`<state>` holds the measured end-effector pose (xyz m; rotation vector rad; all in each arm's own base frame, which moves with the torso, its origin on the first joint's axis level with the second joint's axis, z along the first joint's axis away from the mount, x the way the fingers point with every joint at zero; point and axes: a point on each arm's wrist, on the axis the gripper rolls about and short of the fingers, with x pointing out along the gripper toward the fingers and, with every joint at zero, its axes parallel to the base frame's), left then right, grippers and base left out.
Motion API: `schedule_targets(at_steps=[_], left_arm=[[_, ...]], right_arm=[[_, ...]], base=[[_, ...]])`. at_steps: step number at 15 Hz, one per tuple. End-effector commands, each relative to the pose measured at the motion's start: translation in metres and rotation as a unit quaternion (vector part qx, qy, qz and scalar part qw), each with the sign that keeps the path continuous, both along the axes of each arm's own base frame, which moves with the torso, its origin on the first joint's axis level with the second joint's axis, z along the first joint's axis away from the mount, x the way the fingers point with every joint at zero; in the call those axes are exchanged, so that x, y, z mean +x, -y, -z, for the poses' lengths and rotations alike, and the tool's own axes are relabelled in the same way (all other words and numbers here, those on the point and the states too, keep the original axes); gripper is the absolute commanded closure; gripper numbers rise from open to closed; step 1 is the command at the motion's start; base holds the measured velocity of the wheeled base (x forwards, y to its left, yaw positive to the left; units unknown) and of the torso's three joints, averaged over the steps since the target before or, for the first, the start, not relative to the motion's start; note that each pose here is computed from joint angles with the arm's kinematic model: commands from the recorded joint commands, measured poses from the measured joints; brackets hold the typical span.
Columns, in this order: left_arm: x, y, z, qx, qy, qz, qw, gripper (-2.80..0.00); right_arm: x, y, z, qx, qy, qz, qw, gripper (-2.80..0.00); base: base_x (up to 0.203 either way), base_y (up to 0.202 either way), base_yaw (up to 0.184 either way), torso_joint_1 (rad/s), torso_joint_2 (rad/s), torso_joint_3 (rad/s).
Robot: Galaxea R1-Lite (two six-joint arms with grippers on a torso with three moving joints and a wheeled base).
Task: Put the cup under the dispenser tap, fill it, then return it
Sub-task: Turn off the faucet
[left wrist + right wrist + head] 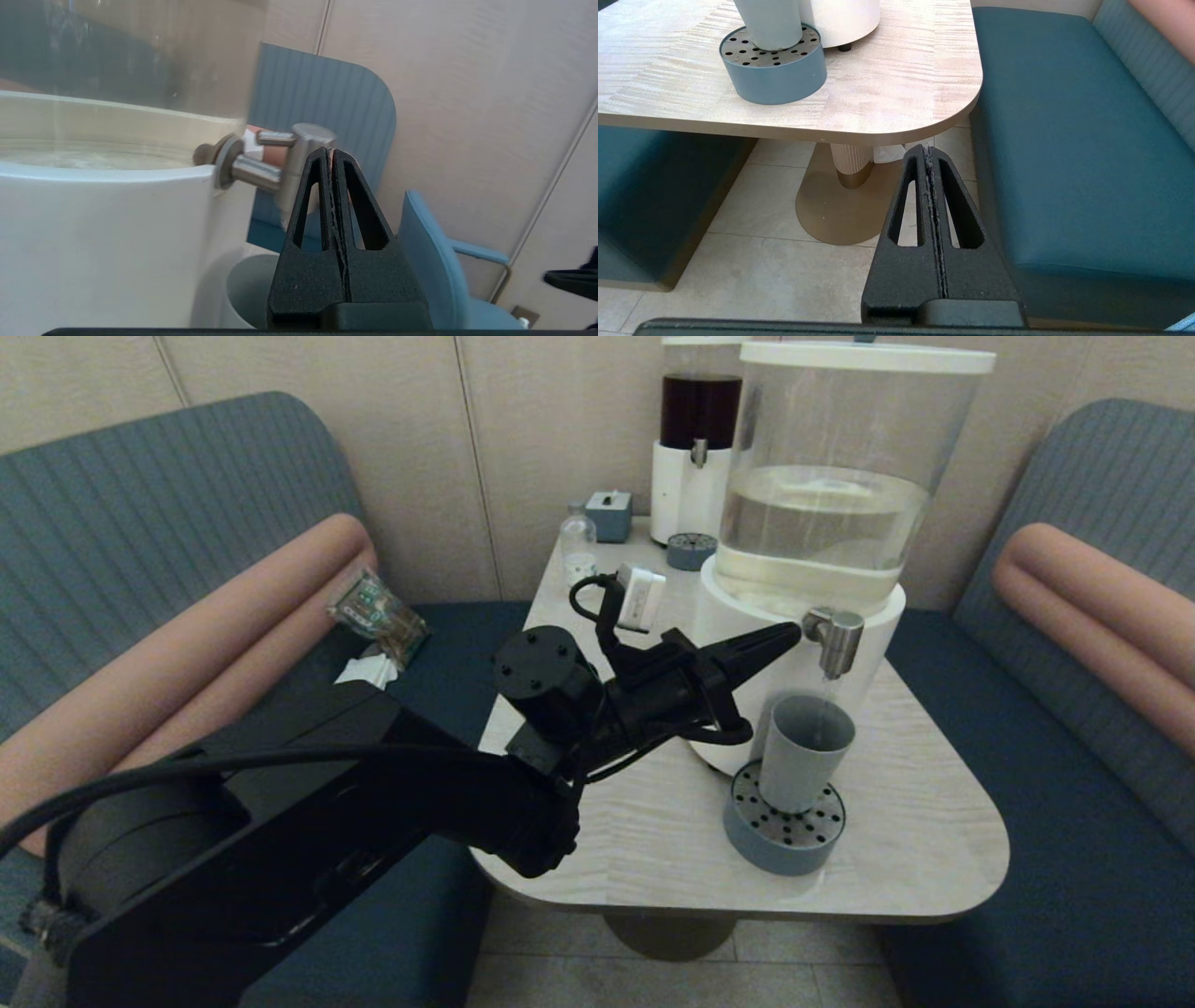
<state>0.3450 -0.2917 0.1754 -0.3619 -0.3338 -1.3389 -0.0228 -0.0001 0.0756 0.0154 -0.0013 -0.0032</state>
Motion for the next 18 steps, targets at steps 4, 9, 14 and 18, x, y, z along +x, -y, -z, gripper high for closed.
schedule_targets(at_steps=[4,9,14,18], left_arm=[[0.0091,0.0071,0.0120,0.004,-0.003,0.001,1.0000,0.00],[0.0092,0.0071,0.0093,0.001,0.001,0.001,1.0000,0.00],[0.0092,0.0074,0.0100,0.003,0.003,0.005,1.0000,0.00],[0.0113,0.0084,0.0086,0.000,0.006,0.006,1.0000,0.00]], right_arm=[[0.0002,0.0000,0.0004,0.000,-0.001,0.000,1.000,0.00],[0.0002,0.0000,0.0004,0.000,-0.001,0.000,1.000,0.00],[0.0002,0.0000,0.0004,0.000,-0.001,0.000,1.000,0.00],[0.0002,0.0000,0.0004,0.000,-0.001,0.000,1.000,0.00]], base=[[0.000,0.000,0.000,0.000,0.00,0.000],[0.000,0.000,0.000,0.000,0.00,0.000],[0.000,0.000,0.000,0.000,0.00,0.000],[0.000,0.000,0.000,0.000,0.00,0.000]])
